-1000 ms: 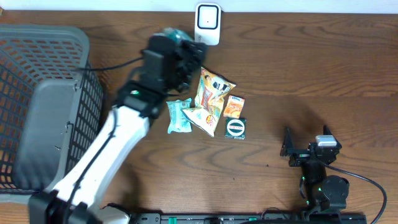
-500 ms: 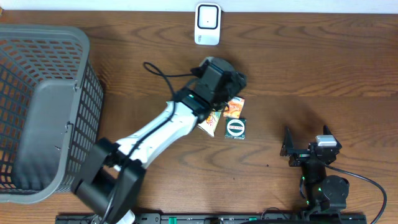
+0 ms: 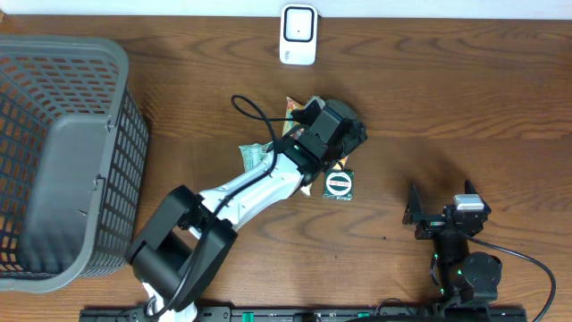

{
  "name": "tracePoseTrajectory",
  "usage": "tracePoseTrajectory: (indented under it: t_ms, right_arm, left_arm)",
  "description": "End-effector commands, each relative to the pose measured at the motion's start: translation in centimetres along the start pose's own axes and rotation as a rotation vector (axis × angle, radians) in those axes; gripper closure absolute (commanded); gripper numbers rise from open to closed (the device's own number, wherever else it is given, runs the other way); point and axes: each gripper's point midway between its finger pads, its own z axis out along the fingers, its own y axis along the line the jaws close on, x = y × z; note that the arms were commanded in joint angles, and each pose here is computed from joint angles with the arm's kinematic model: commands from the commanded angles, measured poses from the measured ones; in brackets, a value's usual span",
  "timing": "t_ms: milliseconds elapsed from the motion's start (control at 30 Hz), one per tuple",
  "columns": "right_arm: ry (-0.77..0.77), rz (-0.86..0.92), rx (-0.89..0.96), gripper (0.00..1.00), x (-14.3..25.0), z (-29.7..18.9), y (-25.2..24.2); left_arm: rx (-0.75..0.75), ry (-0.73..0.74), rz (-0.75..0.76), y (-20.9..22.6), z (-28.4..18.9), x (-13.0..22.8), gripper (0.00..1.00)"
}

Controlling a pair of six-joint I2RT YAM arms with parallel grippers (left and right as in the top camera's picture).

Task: Scan the item barcode
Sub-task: 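Lift the Listerine bottle out and lay it right of the items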

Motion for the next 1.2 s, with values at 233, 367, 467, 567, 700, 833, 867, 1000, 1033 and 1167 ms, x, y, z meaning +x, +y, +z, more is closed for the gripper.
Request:
tracePoseTrajectory:
  t_ms: [233,367,467,567,700,833,867,1000,1033,1167]
  right_arm:
    - [0.002,-0.012,-0.017,0.01,0.1,0.0,0.4]
    - [0.002,-0.012,-0.017,0.01,0.1,0.0,0.4]
    - [0.002,-0.013,-0.017,0.01,0.1,0.0,0.4]
    - [0.002,-0.012,-0.017,0.01,0.1,0.0,0.4]
    - [0.002,-0.012,-0.017,0.01,0.1,0.0,0.4]
    - [0.002,-0.012,-0.017,0.01,0.1,0.0,0.4]
    - [0.002,-0.012,-0.017,0.01,0.1,0.0,0.4]
    - [0.002,-0.012,-0.017,0.01,0.1,0.0,0.4]
    - [0.002,-0.012,-0.017,0.01,0.1,0.0,0.4]
    - [0.002,-0.012,-0.017,0.01,0.1,0.0,0.4]
  left_arm:
    - [-0.029,0.005,0.034,0.7,1.7,1.7,0.29]
    - [-0.021,0.042,0.039,0.5,1.6,2.6,0.04]
    - [-0.029,0.067,0.037,0.4,0.8,3.0,0.02]
    - [-0.026,0.061,0.062,-0.3,-0.9,2.6,0.02]
    - [0.02,0.029,0.133,-2.3,-3.9,1.8,0.02]
    - [0.076,-0.052,0.221,-4.7,-7.9,0.4,0.02]
    - [0.097,-0.072,0.255,-5.4,-8.9,0.1,0.02]
    - [0.159,-0.248,0.456,-8.2,-14.6,-2.5,0.02]
    - [0.163,-0.306,0.51,-8.8,-16.1,-3.3,0.02]
    - [0.106,-0.663,0.774,-11.2,-25.3,-7.9,0.02]
